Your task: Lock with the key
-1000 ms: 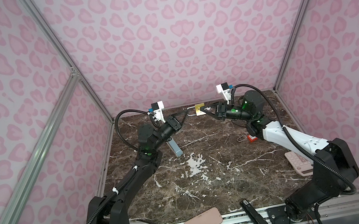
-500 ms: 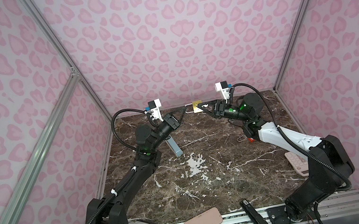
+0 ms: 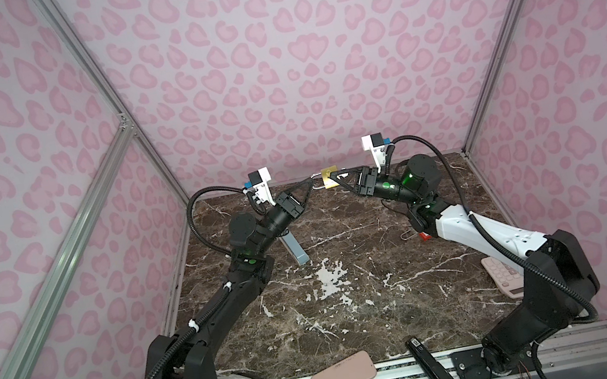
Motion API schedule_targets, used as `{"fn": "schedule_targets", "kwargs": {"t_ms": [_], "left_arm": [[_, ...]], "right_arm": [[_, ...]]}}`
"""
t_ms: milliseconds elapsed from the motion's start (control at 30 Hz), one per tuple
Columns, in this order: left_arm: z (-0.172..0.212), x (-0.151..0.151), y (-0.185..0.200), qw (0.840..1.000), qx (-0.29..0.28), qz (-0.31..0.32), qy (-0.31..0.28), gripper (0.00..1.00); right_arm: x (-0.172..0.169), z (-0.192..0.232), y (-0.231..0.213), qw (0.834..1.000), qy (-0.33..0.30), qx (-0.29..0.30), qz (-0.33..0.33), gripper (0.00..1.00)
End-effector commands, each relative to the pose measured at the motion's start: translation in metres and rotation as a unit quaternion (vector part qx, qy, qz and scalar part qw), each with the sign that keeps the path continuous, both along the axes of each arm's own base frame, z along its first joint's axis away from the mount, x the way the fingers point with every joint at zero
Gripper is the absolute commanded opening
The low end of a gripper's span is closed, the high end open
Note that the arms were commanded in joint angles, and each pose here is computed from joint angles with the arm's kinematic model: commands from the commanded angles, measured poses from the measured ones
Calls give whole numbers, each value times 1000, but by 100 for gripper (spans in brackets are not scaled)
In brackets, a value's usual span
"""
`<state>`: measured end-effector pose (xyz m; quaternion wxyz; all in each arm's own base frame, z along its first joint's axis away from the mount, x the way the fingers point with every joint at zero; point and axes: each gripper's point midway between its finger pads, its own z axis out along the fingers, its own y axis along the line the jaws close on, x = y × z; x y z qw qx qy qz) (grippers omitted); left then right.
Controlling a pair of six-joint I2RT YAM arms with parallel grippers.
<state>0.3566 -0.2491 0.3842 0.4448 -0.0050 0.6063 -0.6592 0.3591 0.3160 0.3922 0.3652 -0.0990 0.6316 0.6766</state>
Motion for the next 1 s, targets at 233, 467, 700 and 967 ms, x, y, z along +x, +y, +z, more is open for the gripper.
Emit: {"fn": "schedule_targets", "kwargs": {"t_ms": [233,467,700,967], "left_arm": [[1,-24,-18,997,19,-77,-13,4],[-3,-27,-42,996,14,-83,-19,4],[2,-20,1,999,18,-38,-19,11],[0,-19,-2,999,13,-45,-13,40]], "right_arm": [[-12,7,-1,999,-18,6,28,0],[-19,-2,23,997,0,56,60,0],[-5,3,-12,999,-12,39,16,0],[-6,6,-13,998,-13,68,12,0]]}}
